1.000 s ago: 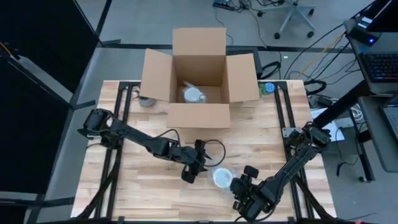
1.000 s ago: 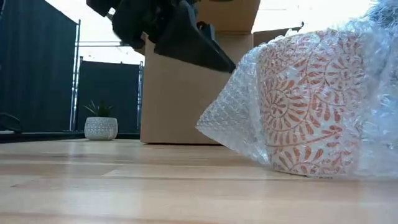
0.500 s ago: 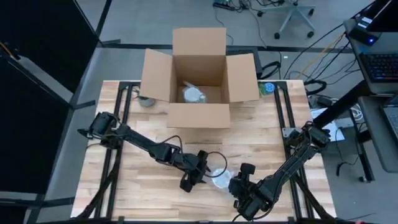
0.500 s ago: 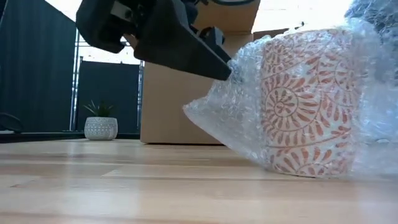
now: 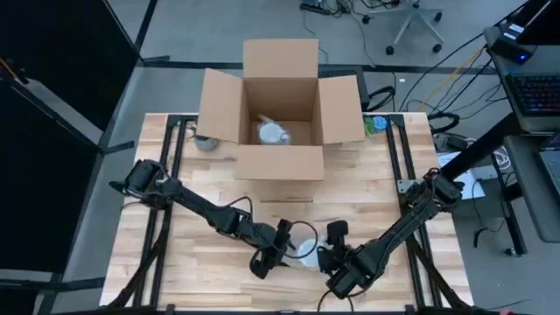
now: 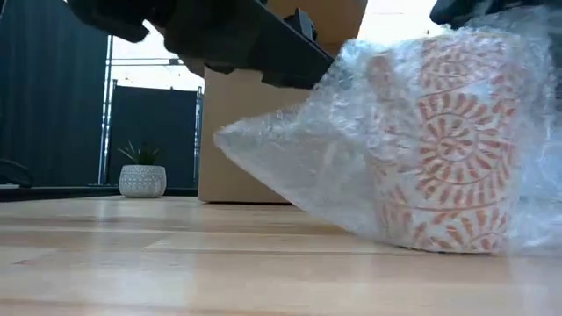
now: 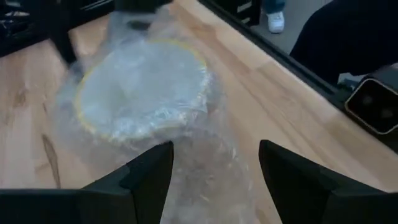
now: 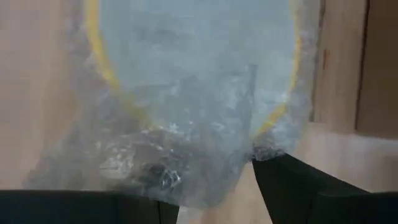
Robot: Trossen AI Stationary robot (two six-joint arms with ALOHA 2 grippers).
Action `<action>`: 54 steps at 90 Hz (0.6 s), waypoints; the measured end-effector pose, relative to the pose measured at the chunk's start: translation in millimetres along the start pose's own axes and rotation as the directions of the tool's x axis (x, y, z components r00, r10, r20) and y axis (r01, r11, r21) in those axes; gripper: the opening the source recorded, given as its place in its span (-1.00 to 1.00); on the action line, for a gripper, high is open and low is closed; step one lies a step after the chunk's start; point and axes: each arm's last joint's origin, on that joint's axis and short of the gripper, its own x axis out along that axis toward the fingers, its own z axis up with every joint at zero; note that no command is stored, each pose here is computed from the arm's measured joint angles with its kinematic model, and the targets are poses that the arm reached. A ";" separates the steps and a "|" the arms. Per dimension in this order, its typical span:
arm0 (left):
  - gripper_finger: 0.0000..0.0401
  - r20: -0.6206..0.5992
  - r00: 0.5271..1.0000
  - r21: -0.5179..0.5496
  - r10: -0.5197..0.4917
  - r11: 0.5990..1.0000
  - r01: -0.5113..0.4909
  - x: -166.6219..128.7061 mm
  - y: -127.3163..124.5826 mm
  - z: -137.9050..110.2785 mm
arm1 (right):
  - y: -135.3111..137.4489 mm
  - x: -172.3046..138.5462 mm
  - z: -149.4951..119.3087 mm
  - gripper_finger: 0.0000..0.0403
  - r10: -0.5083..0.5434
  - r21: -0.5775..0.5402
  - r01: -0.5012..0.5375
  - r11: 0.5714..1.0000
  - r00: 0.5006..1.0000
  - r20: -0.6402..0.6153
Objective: Wrap mug
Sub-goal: Wrap the orange mug with bubble wrap
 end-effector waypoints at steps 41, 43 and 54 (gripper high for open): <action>0.13 -0.222 0.957 -0.287 0.186 0.926 -0.247 -80.7 -0.8 36.1 | -0.7 -12.0 -8.5 -0.17 0.004 0.139 0.000 0.990 1.000 -0.027; 0.13 -0.252 0.951 -0.305 0.180 0.918 -0.254 -80.9 -2.7 32.3 | -0.3 -12.0 -7.8 -0.17 0.008 0.149 -0.005 0.989 1.000 -0.020; 0.13 -0.371 0.918 -0.338 0.137 0.901 -0.272 -64.0 -20.6 -2.9 | 1.3 -12.7 -6.2 -0.17 0.000 0.161 -0.001 0.987 1.000 0.011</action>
